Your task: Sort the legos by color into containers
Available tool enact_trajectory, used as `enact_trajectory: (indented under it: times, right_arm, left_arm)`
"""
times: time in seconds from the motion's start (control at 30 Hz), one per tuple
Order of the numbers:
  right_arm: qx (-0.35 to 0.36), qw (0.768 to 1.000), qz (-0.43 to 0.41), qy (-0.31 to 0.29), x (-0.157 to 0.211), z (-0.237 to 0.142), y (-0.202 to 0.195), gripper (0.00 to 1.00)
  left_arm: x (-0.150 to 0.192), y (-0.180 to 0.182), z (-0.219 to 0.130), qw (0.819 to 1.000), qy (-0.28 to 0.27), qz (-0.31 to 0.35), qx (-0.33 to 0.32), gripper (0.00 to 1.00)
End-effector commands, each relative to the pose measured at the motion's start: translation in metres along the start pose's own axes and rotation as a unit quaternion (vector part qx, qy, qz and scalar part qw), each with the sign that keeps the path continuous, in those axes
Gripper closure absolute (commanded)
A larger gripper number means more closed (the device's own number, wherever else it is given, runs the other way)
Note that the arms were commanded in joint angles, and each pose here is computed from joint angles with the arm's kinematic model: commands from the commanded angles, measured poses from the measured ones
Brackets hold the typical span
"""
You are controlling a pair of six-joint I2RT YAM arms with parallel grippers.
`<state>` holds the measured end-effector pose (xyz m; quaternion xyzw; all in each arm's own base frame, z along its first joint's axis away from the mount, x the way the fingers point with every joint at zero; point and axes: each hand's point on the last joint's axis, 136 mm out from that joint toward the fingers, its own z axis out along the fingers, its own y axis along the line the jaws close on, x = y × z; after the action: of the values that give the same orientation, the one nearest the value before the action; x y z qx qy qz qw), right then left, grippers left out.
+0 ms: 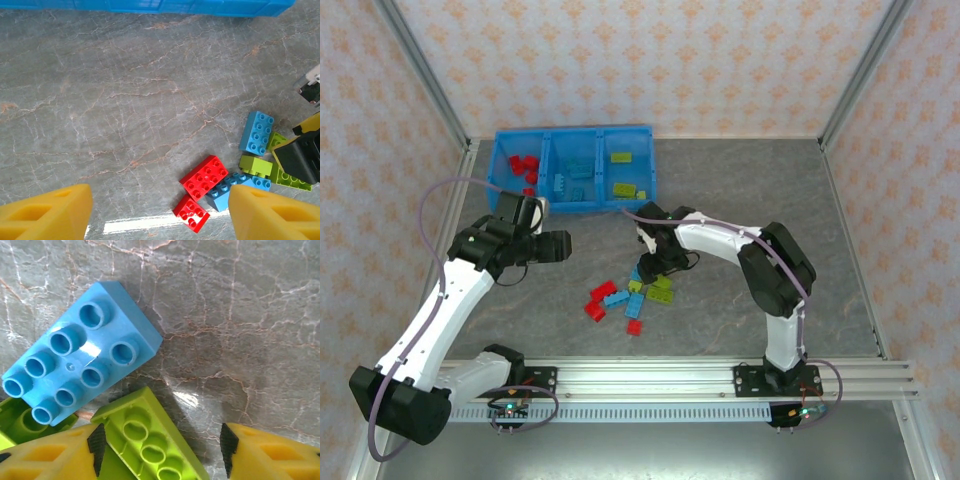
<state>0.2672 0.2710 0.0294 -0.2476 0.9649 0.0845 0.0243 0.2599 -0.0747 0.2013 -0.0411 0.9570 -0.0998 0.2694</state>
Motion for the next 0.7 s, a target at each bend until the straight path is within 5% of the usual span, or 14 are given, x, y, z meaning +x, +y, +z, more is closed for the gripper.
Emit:
enact_trajectory:
  times: [0.0,0.2,0.4,0.67]
  right_arm:
    - [0.029,0.999,-0.008,0.021,0.011,0.016,-0.008,0.36]
    - [0.024,0.998,-0.028,0.042,0.020,0.023,0.000,0.31]
    - [0.026,0.999,-0.024,0.030,0.014,0.021,0.000,0.61]
    - [0.041,0.998,-0.010,-0.051,-0.010,-0.021,-0.001,0.67]
  left_arm:
    - [0.000,0.000,0.000,1.000,-0.006,-0.004,0.001,0.27]
    - [0.001,0.001,0.003,1.000,-0.003,-0.009,-0.001,0.27]
    - [0.003,0.002,0.004,1.000,-0.001,-0.014,-0.004,0.27]
    - [0.005,0.004,0.004,1.000,0.002,-0.017,-0.008,0.27]
